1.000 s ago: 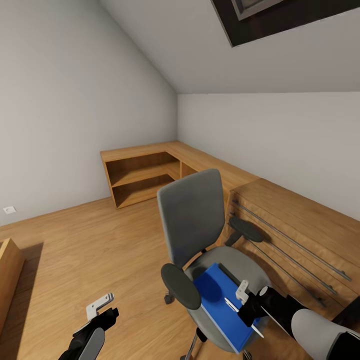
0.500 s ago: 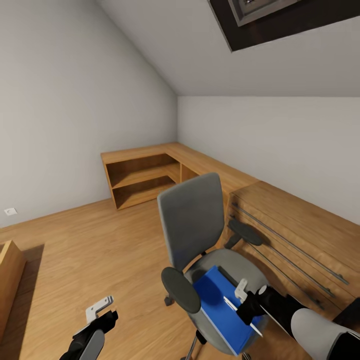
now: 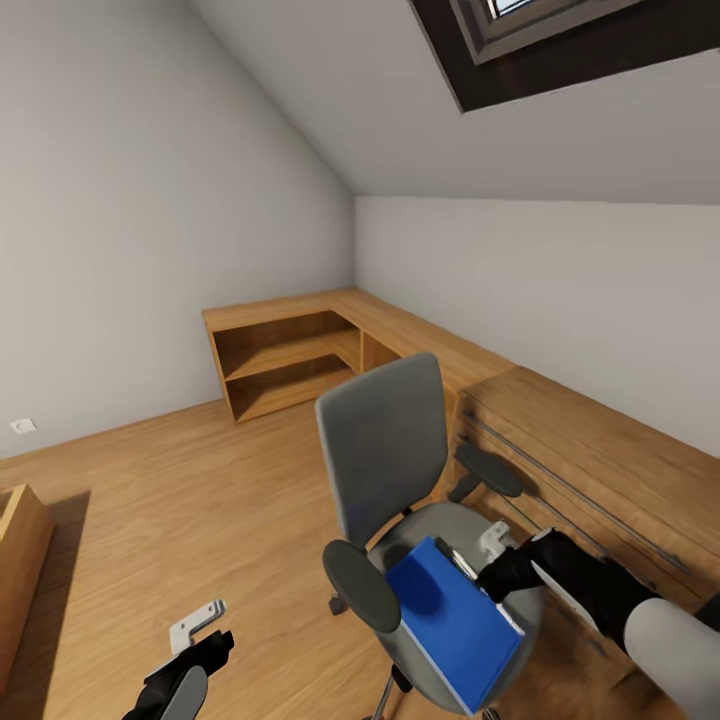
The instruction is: In the bedroom, organize the workspace by keeping the computer under the desk, ensuring the monitor is on the desk, placing the keyboard on the desk next to the monitor, placing the mouse on the desk next to the keyboard, moving the folder from the swivel chair onto the desk next to the mouse, stacking the notebook on top of the folder with the pen on top of the notebook, and positioning the swivel chair next to the desk.
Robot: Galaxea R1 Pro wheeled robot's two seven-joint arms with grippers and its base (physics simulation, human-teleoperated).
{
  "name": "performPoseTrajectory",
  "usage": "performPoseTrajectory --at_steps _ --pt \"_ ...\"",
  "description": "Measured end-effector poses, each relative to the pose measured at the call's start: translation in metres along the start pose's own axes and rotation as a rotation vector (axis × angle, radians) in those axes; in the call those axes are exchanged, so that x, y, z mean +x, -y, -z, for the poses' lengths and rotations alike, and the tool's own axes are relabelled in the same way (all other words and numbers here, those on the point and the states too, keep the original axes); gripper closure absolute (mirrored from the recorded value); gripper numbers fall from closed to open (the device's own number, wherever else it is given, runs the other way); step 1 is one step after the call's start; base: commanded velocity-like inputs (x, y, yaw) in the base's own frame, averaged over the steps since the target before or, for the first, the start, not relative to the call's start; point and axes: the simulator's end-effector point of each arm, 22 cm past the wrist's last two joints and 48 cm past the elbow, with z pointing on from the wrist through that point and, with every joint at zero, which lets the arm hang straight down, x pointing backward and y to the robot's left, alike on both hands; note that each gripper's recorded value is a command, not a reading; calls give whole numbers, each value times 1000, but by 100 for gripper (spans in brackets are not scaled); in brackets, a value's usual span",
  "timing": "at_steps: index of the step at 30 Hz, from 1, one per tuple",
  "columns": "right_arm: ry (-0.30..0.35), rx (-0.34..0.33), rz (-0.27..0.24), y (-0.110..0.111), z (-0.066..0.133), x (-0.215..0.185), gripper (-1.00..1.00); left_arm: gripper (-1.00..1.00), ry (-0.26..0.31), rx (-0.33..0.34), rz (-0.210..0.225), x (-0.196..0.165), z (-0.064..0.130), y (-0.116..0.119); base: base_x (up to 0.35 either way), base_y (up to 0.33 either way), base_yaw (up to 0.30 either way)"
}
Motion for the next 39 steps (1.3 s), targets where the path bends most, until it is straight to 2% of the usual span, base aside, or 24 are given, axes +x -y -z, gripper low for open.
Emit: performPoseTrajectory --at_steps 1,4,10,14,17,19,20,22,23,25,28,31,39 --pt "15 -10 -26 2 7 -5 100 -100 0 0 0 -1 1 0 0 0 0" --pt "45 -23 -54 6 24 -15 100 -100 1 -1 0 -3 5 0 0 0 0" --pt "64 -27 -66 8 39 -24 100 -100 1 -1 -1 -8 13 0 0 0 0" --pt "103 -13 -81 14 52 -39 100 -100 5 -1 2 -12 18 0 0 0 0" --pt "118 37 -89 27 60 -45 100 -100 21 -1 13 -18 22 0 0 0 0" --pt "122 102 -95 41 64 -47 100 -100 27 -1 17 -21 25 0 0 0 0" --pt "126 159 -99 53 68 -48 100 -100 29 -1 18 -22 26 0 0 0 0" --pt "137 214 -107 64 74 -53 100 -100 30 -1 19 -23 29 0 0 0 0" --pt "158 254 -120 70 79 -60 100 -100 31 -1 20 -24 30 0 0 0 0" --pt "194 286 -150 71 87 -71 100 -100 32 -1 20 -26 33 0 0 0 0" --pt "234 320 -189 71 100 -77 100 -100 32 -1 20 -28 36 0 0 0 0" --pt "273 349 -195 75 120 -84 100 -100 32 -1 20 -30 40 0 0 0 0" --pt "336 362 -252 70 157 -95 100 -100 32 -1 20 -35 50 0 0 0 0"
